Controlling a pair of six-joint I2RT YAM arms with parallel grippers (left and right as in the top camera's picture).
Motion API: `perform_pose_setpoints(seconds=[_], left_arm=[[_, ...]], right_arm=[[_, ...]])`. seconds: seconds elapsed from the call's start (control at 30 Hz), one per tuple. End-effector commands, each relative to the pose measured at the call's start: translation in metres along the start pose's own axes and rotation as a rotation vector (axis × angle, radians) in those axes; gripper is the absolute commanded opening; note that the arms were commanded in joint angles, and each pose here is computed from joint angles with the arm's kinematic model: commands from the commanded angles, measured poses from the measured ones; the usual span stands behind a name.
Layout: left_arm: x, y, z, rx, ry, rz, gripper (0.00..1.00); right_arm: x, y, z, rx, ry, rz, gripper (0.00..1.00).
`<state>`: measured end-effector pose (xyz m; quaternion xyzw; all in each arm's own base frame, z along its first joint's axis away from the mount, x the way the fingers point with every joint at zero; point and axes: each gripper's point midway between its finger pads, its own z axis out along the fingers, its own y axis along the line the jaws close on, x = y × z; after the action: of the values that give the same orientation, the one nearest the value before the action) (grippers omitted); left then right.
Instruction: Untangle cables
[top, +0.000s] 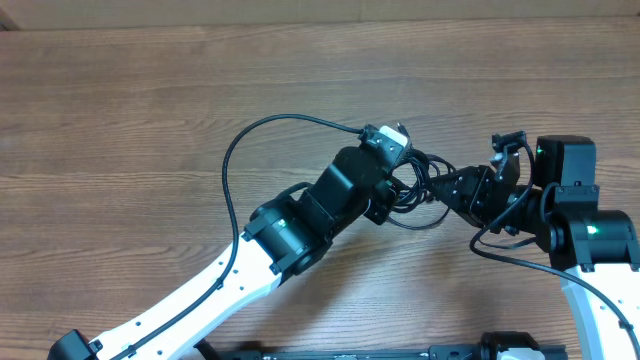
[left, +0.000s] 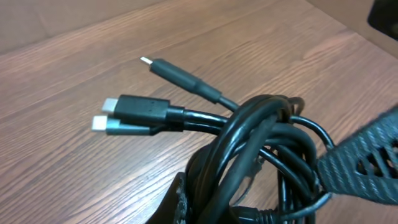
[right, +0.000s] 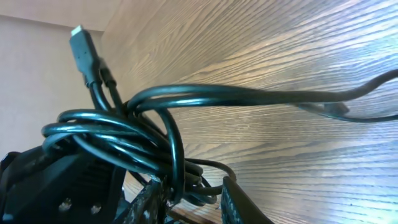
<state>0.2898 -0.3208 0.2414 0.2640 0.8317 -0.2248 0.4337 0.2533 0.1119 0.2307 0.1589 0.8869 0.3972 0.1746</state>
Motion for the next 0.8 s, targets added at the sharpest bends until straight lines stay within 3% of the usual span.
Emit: perform_pose_setpoints(seconds=[0.0, 0.1, 0.27, 0.77], left_arm=[[-0.009, -0.022, -0.008, 0.118, -0.013, 0.021, 0.04], [-0.008, -0.024, -0.009, 0.129, -0.012, 0.022, 0.04], [-0.006, -0.042, -0.012, 0.238, 0.0, 0.06, 0.04], [-0.001, -0.068, -0.017, 0.317, 0.009, 0.081, 0.04]], right_arm=[[-0.006, -0.001, -0.003, 0.026, -0.034, -0.004, 0.27], [-0.006, -0.002, -0.003, 0.032, -0.038, -0.003, 0.25], [-0.007, -0.001, -0.003, 0.03, -0.04, 0.02, 0.12], [-0.009, 0.003, -0.003, 0.011, -0.046, 0.042, 0.04]])
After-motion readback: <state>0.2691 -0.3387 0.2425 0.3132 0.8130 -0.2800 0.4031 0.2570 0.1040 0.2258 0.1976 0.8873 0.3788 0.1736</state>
